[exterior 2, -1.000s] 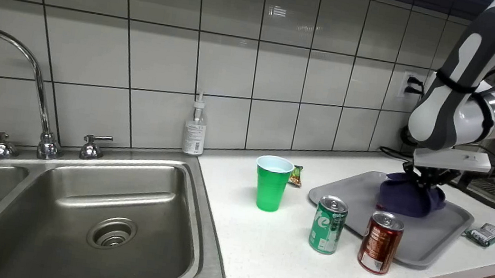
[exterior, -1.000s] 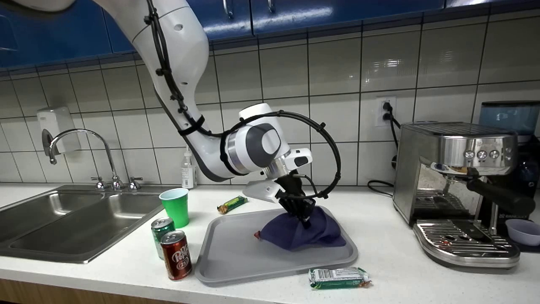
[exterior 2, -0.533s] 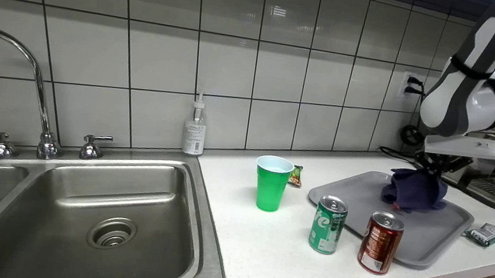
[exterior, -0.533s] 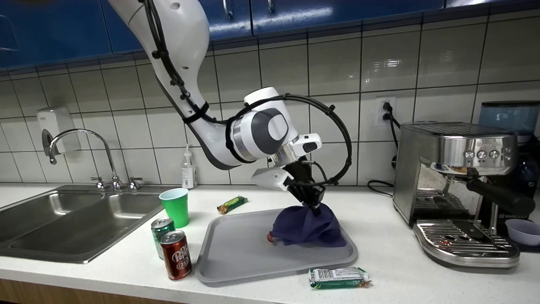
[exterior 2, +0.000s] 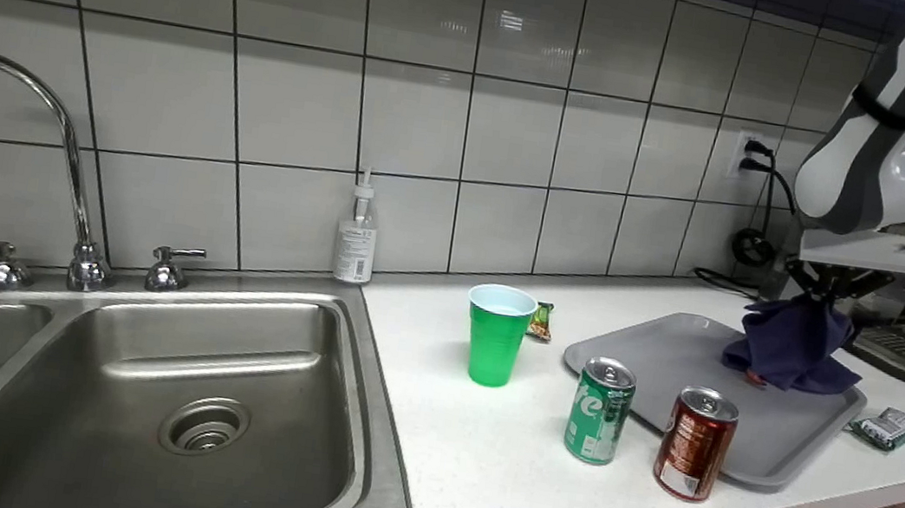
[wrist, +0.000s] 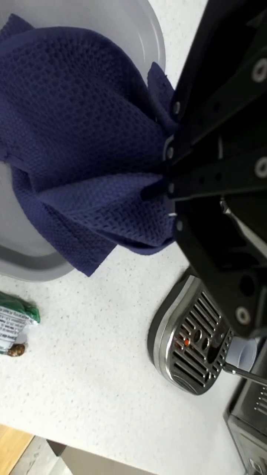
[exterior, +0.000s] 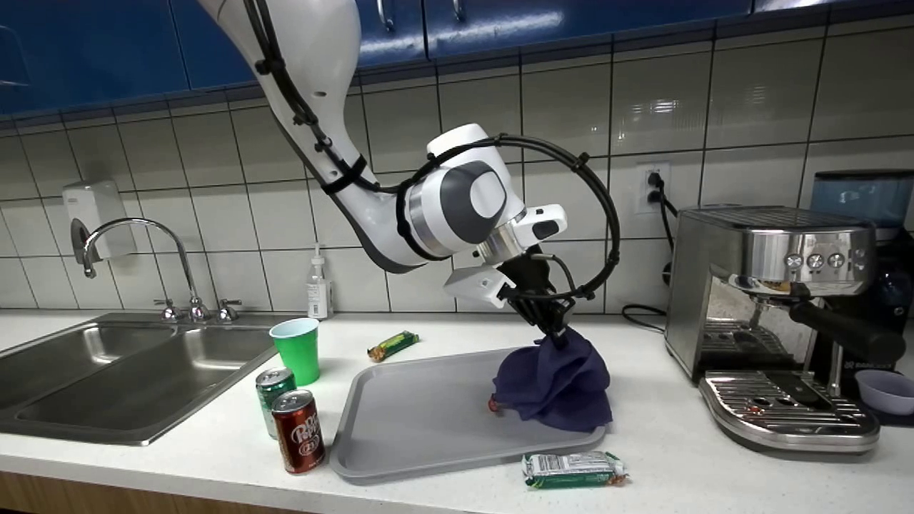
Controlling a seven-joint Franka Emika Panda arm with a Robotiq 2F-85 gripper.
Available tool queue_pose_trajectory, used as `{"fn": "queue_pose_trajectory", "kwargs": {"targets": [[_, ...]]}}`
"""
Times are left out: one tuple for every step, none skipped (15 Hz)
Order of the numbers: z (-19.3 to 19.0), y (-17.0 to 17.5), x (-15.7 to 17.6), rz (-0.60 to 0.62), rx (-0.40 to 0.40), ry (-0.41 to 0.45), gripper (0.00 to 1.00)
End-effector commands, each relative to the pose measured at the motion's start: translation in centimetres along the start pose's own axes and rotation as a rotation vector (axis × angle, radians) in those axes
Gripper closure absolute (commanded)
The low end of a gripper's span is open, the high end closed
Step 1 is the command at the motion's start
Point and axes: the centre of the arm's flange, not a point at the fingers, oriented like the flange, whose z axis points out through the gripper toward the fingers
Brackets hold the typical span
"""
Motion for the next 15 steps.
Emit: {"fn": "queue_pose_trajectory", "kwargs": {"targets": [[-1.0,0.9,1.4,0.065,-0.005,0.029,0.99],[-1.1,1.2,1.7,0.076,-0.008,0.034,0.99],[-1.1,1.4,2.0,0.087,-0.011,0.038,0.99],[-1.2,1.6,2.3,0.097,-0.014,0.045,0.99],[-1.1,1.9,2.7,0.107,-0.016,0.052,0.99],[-1.1,2.0,3.0,0.115,-0.019,0.059,0.99],[-1.1,2.2,3.4,0.124,-0.022,0.064,0.99],[-1.0,2.4,3.7,0.132,-0.026,0.067,0.99],[-0.9,2.6,3.9,0.140,-0.030,0.071,0.99],[-0.8,2.7,4.2,0.148,-0.033,0.074,0.99],[-0.7,2.9,4.4,0.157,-0.033,0.076,0.99],[-0.6,3.0,4.6,0.166,-0.036,0.077,0.99],[-0.5,3.2,4.9,0.175,-0.036,0.079,0.99],[-0.5,3.4,5.1,0.185,-0.037,0.081,0.99],[-0.4,3.6,5.4,0.195,-0.039,0.085,0.99]]}}
